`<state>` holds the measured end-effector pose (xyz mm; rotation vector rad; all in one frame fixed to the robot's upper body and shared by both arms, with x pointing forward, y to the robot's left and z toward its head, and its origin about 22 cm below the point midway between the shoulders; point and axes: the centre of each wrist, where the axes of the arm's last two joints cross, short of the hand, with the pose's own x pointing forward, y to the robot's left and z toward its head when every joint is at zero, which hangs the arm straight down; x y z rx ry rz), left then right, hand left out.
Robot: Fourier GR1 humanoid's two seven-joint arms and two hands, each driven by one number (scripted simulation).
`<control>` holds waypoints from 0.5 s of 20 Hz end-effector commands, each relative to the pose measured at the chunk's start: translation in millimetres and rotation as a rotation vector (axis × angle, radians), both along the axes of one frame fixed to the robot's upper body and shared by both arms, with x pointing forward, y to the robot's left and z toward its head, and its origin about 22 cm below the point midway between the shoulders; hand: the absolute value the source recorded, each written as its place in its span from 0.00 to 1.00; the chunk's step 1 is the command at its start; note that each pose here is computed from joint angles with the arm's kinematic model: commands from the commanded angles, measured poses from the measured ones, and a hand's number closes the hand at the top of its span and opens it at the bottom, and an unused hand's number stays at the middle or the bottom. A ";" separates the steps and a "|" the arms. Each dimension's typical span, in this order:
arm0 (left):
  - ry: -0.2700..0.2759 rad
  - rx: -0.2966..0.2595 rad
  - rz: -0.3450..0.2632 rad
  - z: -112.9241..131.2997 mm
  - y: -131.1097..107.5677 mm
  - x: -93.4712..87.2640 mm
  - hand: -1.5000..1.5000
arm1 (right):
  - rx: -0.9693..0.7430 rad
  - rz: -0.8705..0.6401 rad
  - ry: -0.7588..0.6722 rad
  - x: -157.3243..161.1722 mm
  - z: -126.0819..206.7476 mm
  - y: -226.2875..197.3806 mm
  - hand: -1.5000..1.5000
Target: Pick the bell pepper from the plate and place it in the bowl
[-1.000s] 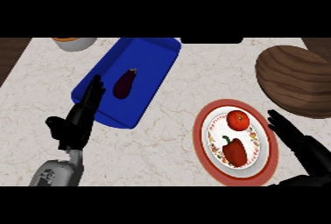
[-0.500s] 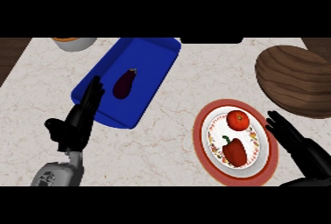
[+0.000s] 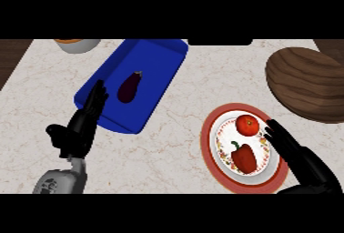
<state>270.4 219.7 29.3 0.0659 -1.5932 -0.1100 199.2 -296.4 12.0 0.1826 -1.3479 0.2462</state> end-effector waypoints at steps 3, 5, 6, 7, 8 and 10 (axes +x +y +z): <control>0.008 -0.007 0.001 11.8 7.9 8.3 0.50 | 0.029 0.013 0.019 10.5 2.4 19.7 0.00; -0.004 -0.005 0.010 4.2 -2.7 4.1 0.50 | 0.018 -0.003 0.015 -11.2 -21.4 14.4 0.00; -0.005 0.003 0.012 -0.9 -1.2 -6.2 0.50 | 0.022 -0.003 0.024 10.3 -30.3 20.6 0.00; -0.003 -0.001 0.003 -4.1 3.9 7.7 0.50 | 0.009 -0.024 0.020 1.7 -15.2 20.1 0.00; 0.015 0.001 -0.006 -3.5 -3.1 15.2 0.50 | 0.008 -0.008 0.005 8.4 -37.0 2.3 0.00; -0.007 0.005 -0.001 -8.4 -13.5 -10.2 0.50 | -0.095 0.004 0.020 -0.7 -49.4 32.4 0.00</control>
